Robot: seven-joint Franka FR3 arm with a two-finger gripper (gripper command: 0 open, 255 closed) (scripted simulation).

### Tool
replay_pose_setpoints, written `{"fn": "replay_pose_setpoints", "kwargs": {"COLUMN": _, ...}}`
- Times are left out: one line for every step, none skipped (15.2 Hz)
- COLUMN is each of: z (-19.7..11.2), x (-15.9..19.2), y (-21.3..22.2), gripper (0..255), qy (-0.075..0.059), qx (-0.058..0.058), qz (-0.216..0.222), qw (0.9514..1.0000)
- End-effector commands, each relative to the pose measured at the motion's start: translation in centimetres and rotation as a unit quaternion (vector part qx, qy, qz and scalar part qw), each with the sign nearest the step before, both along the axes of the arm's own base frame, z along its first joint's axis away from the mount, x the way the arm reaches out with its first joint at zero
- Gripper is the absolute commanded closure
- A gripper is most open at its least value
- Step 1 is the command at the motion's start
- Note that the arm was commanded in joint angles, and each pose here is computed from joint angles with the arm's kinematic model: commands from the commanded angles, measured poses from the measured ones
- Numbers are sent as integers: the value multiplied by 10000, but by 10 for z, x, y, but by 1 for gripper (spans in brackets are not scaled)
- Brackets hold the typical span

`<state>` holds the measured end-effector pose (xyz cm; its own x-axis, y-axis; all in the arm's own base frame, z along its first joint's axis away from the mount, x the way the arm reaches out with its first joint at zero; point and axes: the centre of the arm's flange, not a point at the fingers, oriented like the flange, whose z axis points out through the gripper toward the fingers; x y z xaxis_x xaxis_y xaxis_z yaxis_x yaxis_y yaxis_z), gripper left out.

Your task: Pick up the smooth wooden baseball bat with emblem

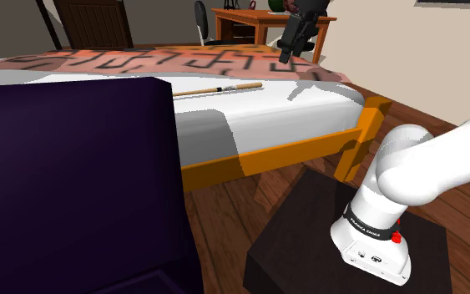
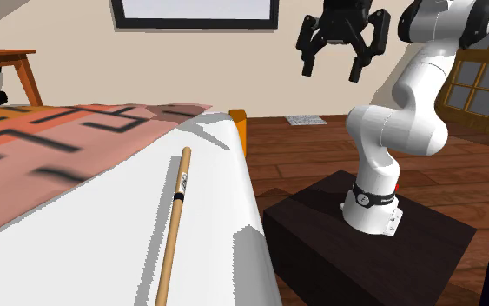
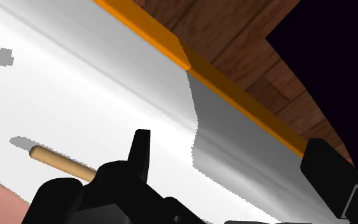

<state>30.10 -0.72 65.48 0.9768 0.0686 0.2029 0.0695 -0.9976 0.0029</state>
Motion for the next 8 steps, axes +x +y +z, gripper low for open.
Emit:
{"fn": "replay_pose_setpoints", "kwargs": {"z": 0, "x": 0, "y": 0, "gripper": 0, "qy": 0, "qx": 0, "qz": 0, "qw": 10000}}
{"fn": "replay_pose_setpoints", "kwargs": {"z": -4, "x": 12, "y": -7, "gripper": 0, "qy": 36, "qx": -29, "qz": 195, "qw": 9998}}
{"fn": "replay_pose_setpoints", "kwargs": {"z": -8, "x": 24, "y": -13, "gripper": 0, "qy": 73, "qx": -59, "qz": 389, "qw": 9992}}
{"fn": "replay_pose_setpoints", "kwargs": {"z": -12, "x": 36, "y": -19, "gripper": 0, "qy": 109, "qx": -88, "qz": 584, "qw": 9982}}
{"fn": "replay_pose_setpoints", "kwargs": {"z": -16, "x": 49, "y": -24, "gripper": 0, "qy": 146, "qx": -118, "qz": 778, "qw": 9968}}
{"fn": "replay_pose_setpoints", "kwargs": {"z": -20, "x": 62, "y": -29, "gripper": 0, "qy": 182, "qx": -147, "qz": 972, "qw": 9950}}
{"fn": "replay_pose_setpoints", "kwargs": {"z": -25, "x": 75, "y": -33, "gripper": 0, "qy": 218, "qx": -176, "qz": 1165, "qw": 9928}}
{"fn": "replay_pose_setpoints", "kwargs": {"z": -29, "x": 88, "y": -37, "gripper": 0, "qy": 255, "qx": -206, "qz": 1358, "qw": 9902}}
